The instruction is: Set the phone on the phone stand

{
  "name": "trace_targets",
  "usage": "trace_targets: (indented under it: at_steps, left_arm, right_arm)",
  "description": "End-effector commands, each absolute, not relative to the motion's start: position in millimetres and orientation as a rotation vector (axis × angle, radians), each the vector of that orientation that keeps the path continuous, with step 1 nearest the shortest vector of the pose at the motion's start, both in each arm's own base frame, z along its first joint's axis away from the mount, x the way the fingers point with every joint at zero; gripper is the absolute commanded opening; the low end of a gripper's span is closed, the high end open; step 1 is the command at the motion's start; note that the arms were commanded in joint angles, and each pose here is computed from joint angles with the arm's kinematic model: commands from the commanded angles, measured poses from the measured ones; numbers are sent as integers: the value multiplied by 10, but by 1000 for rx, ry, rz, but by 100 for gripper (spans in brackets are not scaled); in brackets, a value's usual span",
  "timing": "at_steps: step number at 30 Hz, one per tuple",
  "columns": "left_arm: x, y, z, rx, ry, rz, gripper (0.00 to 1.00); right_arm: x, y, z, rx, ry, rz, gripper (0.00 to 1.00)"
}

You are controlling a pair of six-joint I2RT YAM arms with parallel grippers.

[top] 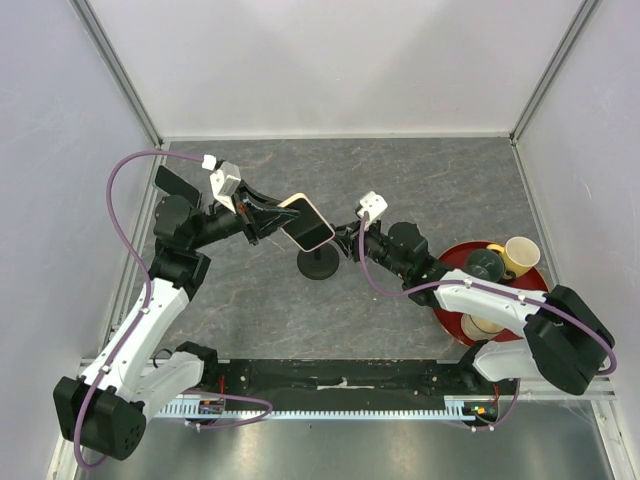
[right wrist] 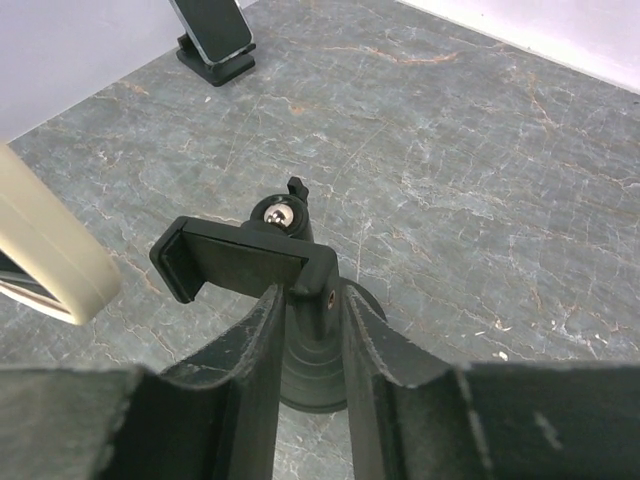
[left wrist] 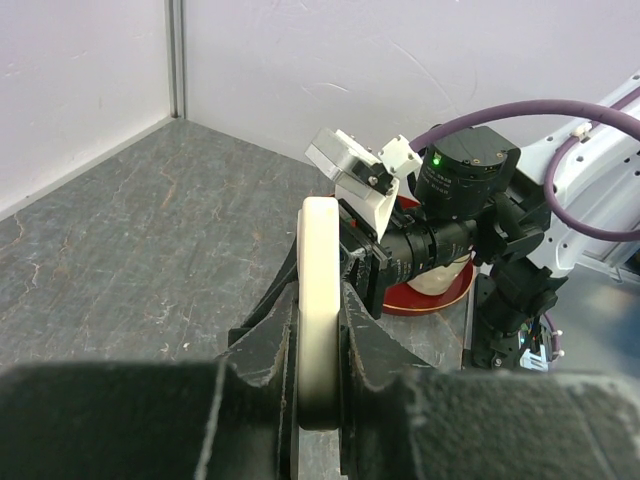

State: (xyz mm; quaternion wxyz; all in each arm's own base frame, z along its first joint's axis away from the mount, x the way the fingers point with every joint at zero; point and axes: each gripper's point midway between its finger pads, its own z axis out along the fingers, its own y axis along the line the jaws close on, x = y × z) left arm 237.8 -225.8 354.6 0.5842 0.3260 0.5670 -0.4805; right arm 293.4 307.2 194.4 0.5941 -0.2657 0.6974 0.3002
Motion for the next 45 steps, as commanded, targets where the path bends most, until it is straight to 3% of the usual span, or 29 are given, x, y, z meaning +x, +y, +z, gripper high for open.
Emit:
trace_targets:
  at_steps: [1,2,5,9,19,22,26,39,45]
  left_arm:
    - [2300,-2242,3860,782,1204,-1107,2]
    - [2301,-2241,3863,784,1203,-1107,2]
    - [2308,-2244,3851,782,1208,-1110,2]
    - [2317,-2249,3841,782,1211,-1113,2]
    - [2311,-2250,3842,785,1209,-1115,2]
    - [2301,-2259,3835,796,1209,-1122,2]
    - [2273,-2294,3794,842,1204,-1142,2]
    - [1849,-2529,3425,1271,1039,-1232,2]
    - [2095,-2706,3286,1311,1081,-1258,2]
  right_arm:
    - [2960,3149,2062,-604,1571,731,30]
    - [2978,3152,2068,-603,1573,727,22]
    - [2992,3170,2021,-615,1586,721,18]
    - [2974,3166,1997,-624,1592,723,32]
    - [2985,3174,1974,-624,1598,720,31]
    - [3005,3186,1981,-623,1597,714,23]
    - [3071,3216,2022,-625,1592,696,0]
    - [2933,3392,1845,-999,1600,916,0]
    - [2871,3433,1819,-1122,1597,1021,0]
